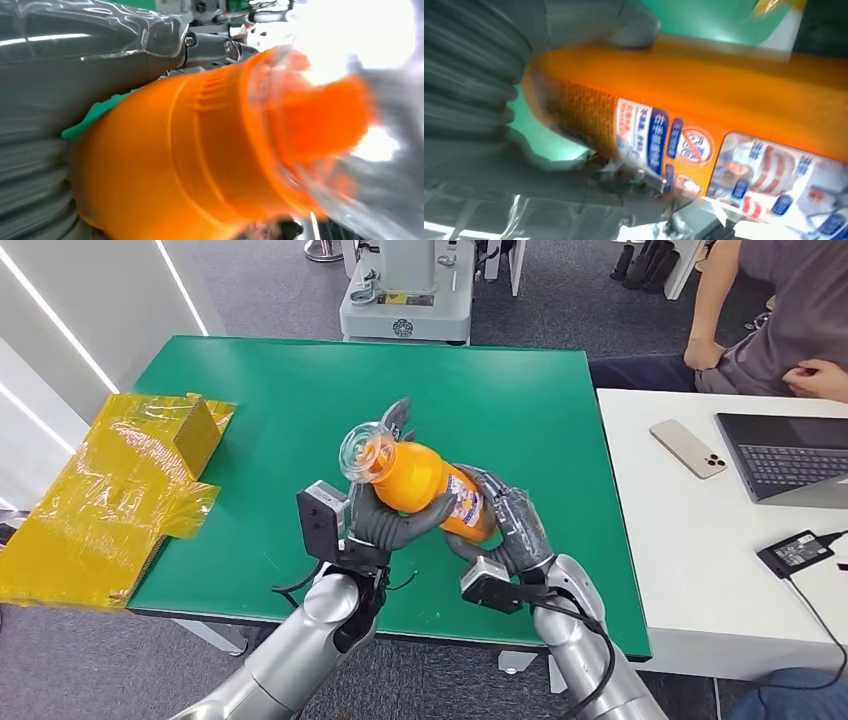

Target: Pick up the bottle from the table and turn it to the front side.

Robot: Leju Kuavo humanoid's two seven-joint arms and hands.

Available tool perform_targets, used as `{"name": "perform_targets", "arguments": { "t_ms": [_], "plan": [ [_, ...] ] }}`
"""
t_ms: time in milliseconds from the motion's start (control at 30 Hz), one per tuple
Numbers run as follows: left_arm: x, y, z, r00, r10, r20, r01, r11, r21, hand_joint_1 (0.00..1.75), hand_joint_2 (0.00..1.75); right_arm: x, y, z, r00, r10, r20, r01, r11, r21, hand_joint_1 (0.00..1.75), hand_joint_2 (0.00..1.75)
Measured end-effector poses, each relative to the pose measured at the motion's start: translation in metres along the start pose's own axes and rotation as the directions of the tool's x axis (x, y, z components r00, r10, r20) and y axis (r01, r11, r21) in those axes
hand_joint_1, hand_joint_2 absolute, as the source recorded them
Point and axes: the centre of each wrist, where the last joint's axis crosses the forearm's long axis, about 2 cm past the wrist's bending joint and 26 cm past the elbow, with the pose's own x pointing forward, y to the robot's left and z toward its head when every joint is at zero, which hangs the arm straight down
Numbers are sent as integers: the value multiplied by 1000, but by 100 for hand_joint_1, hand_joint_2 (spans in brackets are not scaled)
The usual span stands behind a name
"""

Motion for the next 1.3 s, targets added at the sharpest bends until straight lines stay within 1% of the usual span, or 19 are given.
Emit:
{"name": "perform_targets", "arguments": {
  "t_ms": [133,333,600,900,1300],
  "plan": [
    [-5,1,3,1000,-18,-3,18,1000,11,0,175,1,4,-3,1000,-25,3,25,999,43,175,175],
    [-7,3,4,1000,-29,-7,29,999,21,0,175,-4,5,-4,999,-38,-14,39,995,90,175,175],
    [-8,4,7,999,-32,-16,33,999,44,0,175,-8,4,-7,999,-11,-33,15,991,134,175,175],
    [-12,7,15,999,-40,-34,42,997,61,0,175,-12,8,-3,997,10,-71,3,985,173,175,175],
    [-11,8,15,999,-43,-29,46,996,75,0,175,-17,12,3,993,20,-119,5,978,210,175,175]
  ]
}}
